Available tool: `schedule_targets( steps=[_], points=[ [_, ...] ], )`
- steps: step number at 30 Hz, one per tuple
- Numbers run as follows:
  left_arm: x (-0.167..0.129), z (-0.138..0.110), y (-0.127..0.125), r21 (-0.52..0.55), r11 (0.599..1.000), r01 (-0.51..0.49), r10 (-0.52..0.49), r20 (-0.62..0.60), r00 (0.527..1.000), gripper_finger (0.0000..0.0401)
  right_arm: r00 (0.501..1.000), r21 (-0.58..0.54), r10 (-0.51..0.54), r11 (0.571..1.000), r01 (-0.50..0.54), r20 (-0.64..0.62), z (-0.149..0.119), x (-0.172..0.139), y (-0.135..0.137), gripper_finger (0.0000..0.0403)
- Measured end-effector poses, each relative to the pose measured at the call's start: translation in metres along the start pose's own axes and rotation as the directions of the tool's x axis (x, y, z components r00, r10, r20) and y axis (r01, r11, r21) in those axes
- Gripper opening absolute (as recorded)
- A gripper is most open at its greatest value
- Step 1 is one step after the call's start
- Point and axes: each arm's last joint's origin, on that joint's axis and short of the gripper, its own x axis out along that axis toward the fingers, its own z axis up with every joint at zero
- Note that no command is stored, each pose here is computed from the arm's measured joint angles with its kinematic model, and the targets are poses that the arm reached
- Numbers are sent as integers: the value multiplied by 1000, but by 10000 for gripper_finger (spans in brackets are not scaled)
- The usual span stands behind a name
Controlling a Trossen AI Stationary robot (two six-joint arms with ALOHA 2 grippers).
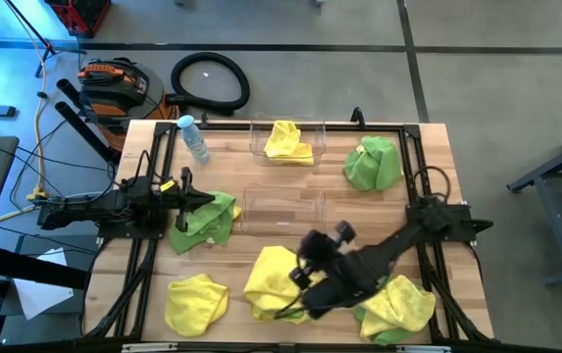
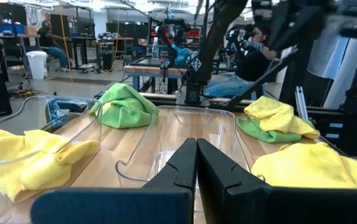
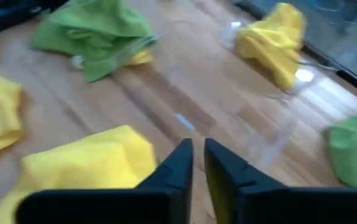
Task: Sort microfiber towel by color & place in baskets
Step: Put the green towel into the bottom transparent bin
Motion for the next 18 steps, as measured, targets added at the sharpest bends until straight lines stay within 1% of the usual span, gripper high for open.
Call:
schedule_targets(
  steps=[2, 4, 6, 8, 11, 14, 18],
  points=[
    [0, 2, 0, -2, 1000, 1, -1, 21, 1000, 0, 999, 28, -5, 1000, 4, 33, -16, -5, -14, 7],
    [0, 4, 0, -18, 1000, 5, -4, 38, 999, 0, 998, 79, 33, 996, -37, 48, -31, -13, -32, 7],
    [-1, 8, -1, -50, 999, 10, -8, 49, 999, 0, 994, 132, 97, 986, -104, 58, -44, -20, -53, 7],
    [-1, 14, -2, -60, 998, 6, -3, 50, 999, 0, 982, 176, 167, 968, -180, 89, -53, -24, -73, 2],
    [1, 25, -2, -65, 997, -43, 46, 43, 998, 0, 961, 219, 246, 938, -270, 129, -63, -24, -107, 3],
    [4, 40, -2, -66, 991, -115, 116, 22, 993, 0, 949, 219, 288, 925, -311, 133, -69, -18, -139, 1],
    [14, 65, -3, -85, 979, -185, 180, -63, 982, 0, 934, 204, 324, 914, -350, 149, -75, -5, -176, 0]
  ],
)
